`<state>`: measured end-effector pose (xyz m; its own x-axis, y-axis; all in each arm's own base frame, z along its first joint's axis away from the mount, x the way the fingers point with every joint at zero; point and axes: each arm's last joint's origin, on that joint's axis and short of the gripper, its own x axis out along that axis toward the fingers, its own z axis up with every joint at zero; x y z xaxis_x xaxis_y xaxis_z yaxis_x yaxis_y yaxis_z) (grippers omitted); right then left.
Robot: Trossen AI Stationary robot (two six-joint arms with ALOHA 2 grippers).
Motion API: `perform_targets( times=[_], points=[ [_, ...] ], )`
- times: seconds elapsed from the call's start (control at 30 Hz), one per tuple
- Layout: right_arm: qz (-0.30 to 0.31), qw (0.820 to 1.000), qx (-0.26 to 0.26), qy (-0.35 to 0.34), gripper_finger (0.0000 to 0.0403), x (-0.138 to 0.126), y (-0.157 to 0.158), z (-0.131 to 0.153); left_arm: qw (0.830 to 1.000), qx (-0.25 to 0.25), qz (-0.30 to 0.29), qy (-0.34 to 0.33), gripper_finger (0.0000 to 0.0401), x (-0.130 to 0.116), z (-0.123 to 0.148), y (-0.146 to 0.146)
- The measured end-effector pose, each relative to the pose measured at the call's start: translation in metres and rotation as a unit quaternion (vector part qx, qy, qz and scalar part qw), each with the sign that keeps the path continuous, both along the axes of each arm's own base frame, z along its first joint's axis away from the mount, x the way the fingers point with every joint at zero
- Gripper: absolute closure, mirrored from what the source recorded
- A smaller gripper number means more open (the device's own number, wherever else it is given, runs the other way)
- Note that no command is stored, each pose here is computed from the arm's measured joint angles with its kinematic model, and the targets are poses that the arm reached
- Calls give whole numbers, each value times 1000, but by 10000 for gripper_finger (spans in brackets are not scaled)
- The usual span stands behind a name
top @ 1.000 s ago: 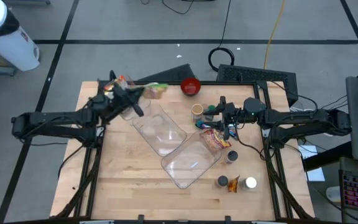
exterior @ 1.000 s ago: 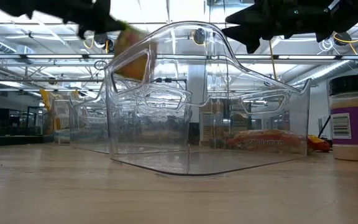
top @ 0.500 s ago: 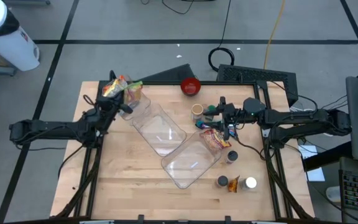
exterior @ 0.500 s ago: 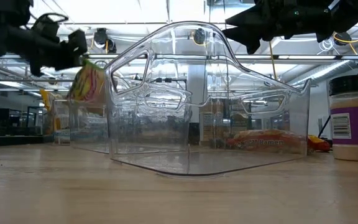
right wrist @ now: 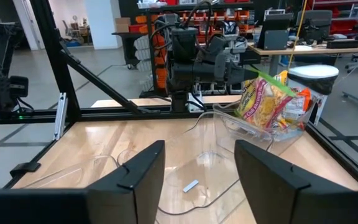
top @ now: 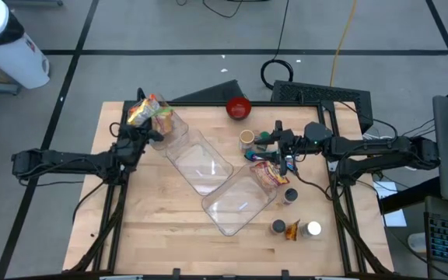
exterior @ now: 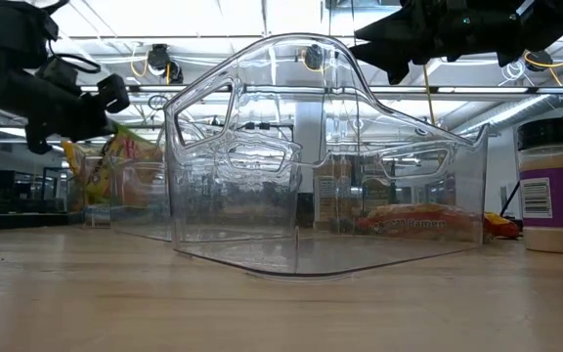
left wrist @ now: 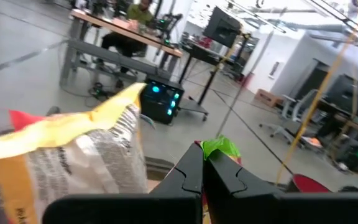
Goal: Pick & Place Food Item
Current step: Put the green noodle pack into the top transparent bin
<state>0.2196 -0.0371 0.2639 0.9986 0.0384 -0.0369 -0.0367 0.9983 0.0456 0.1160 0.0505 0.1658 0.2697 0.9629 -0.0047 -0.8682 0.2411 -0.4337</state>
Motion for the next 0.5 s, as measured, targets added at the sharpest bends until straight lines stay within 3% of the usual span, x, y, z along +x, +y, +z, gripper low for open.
perform_targets(
  times=[0.27, 0.5],
  points=[
    [0, 1000, 2, 0, 222, 0, 0, 0, 997, -2, 70, 30, 400, -4, -4, 1],
    [0, 1000, 2, 1, 223, 0, 0, 0, 994, -3, 96, 46, 399, -6, -6, 1]
  ],
)
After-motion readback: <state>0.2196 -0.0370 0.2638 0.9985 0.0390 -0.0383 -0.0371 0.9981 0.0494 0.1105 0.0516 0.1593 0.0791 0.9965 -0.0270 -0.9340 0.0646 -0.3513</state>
